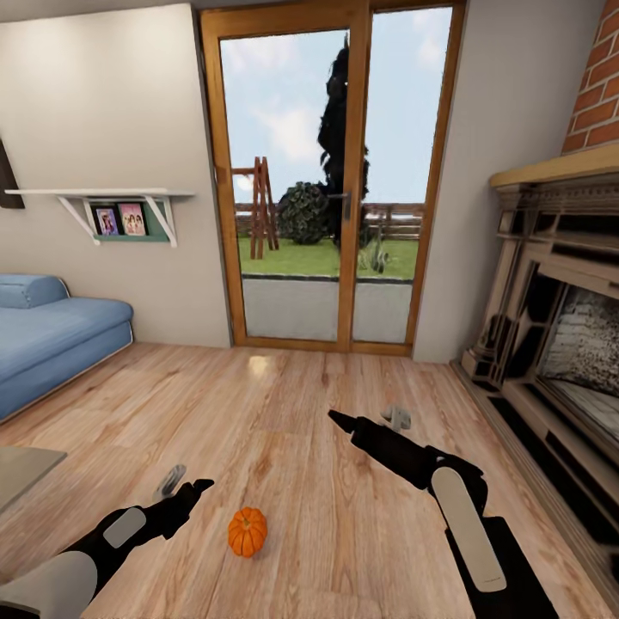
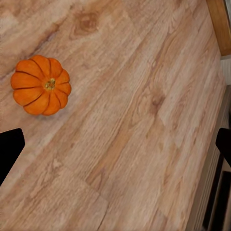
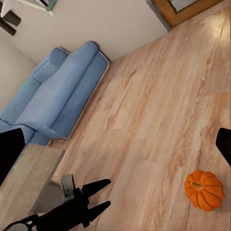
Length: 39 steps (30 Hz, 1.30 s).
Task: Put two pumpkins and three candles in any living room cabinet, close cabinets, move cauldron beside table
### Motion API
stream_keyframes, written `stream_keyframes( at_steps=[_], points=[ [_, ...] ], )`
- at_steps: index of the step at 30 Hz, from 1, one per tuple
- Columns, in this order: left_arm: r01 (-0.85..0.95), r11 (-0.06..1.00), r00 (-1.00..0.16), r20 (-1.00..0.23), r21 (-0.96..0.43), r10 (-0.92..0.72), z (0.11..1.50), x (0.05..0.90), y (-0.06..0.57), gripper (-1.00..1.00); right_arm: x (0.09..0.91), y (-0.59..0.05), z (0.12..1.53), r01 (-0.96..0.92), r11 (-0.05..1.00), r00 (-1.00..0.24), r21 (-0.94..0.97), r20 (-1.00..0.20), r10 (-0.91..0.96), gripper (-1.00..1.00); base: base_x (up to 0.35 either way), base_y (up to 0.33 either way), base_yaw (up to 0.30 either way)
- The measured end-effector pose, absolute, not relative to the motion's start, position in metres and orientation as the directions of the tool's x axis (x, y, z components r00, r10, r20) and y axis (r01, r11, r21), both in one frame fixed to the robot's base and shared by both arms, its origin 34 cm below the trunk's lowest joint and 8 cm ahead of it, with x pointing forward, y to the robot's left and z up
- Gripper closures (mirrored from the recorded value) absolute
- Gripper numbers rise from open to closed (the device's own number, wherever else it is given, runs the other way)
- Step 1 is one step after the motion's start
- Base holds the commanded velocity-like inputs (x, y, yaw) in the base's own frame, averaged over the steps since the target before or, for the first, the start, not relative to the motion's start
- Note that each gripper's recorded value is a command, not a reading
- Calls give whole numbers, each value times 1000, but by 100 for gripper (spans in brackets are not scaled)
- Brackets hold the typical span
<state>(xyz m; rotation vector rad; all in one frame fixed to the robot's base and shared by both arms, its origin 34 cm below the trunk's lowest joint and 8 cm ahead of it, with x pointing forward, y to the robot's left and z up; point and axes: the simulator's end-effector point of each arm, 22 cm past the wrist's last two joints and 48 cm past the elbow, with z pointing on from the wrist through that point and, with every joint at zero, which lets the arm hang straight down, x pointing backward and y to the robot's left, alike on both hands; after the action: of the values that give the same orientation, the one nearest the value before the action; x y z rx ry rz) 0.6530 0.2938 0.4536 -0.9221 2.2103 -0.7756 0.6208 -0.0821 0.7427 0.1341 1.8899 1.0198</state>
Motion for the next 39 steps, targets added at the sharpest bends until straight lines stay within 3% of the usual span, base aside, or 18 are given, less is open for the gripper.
stream_keyframes(
  at_steps=[39],
  points=[
    [-364, 562, -578, -293, -743, -762, 378, 637, 285, -100, 611, -104, 657, -262, 628, -554, 733, -647, 525, -100, 0, 0, 0]
  ],
)
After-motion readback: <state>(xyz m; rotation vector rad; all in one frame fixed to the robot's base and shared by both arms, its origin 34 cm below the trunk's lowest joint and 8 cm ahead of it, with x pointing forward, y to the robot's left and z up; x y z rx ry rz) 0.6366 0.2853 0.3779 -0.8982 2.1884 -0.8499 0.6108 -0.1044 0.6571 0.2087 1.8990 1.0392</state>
